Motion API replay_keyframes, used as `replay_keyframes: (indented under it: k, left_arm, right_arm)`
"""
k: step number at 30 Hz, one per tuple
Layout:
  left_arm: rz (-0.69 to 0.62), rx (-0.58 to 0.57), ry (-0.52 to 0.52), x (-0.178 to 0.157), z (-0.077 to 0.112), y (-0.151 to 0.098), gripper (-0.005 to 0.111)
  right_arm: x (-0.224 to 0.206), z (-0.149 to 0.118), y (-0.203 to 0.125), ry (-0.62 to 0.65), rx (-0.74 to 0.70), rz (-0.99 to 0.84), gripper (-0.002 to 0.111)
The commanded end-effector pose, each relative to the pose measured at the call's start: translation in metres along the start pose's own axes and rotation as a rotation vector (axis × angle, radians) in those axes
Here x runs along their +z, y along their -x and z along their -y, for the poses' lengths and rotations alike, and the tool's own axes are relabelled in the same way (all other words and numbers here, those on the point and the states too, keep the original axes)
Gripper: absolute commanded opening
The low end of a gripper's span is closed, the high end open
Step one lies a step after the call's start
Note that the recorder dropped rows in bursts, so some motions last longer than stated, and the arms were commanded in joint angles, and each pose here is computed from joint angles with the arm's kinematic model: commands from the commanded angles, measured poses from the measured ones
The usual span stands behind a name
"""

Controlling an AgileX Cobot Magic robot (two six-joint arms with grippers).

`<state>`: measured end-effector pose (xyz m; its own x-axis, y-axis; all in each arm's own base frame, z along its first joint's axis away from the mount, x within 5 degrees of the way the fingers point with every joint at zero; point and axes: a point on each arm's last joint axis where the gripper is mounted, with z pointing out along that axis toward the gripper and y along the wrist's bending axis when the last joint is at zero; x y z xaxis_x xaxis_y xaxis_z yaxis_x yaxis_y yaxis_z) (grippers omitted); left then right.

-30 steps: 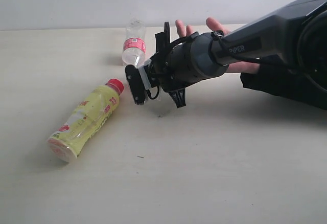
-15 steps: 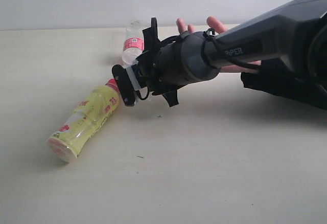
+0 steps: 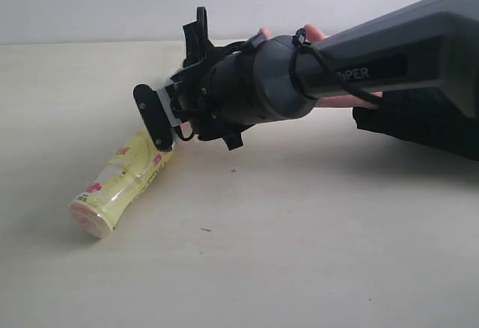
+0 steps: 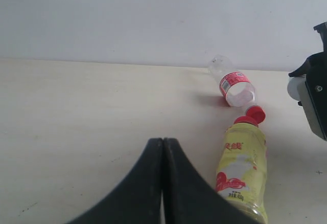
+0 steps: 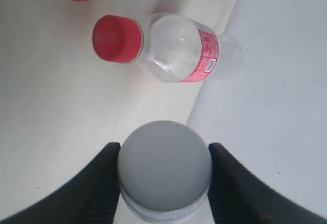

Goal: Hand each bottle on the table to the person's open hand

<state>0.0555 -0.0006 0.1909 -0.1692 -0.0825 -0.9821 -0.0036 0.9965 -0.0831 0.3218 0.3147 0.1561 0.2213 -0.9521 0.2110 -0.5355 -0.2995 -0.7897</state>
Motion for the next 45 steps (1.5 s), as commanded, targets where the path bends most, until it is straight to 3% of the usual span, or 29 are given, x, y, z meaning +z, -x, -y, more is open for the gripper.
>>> replay_keyframes:
  k: [1,22,30,36,45]
  left_arm:
    - [0.013,-0.008,-0.002,0.000,0.000,0.000,0.000]
    - [0.013,-0.008,-0.002,0.000,0.000,0.000,0.000]
    - [0.013,-0.008,-0.002,0.000,0.000,0.000,0.000]
    - [0.013,-0.008,-0.002,0.000,0.000,0.000,0.000]
    - [0.013,-0.008,-0.002,0.000,0.000,0.000,0.000]
  right_arm:
    - [-0.016,0.007,0.008,-0.029,-0.009,0.007,0.000]
    - [-0.097,0.031,0.032,-0.106,0.066,0.089,0.000]
    - [-0.116,0.025,0.050,-0.090,0.109,0.152,0.000]
    - [-0.135,0.032,0.051,-0.094,0.205,0.193,0.000]
    - [-0.170,0.075,0.042,0.033,0.518,0.197,0.000]
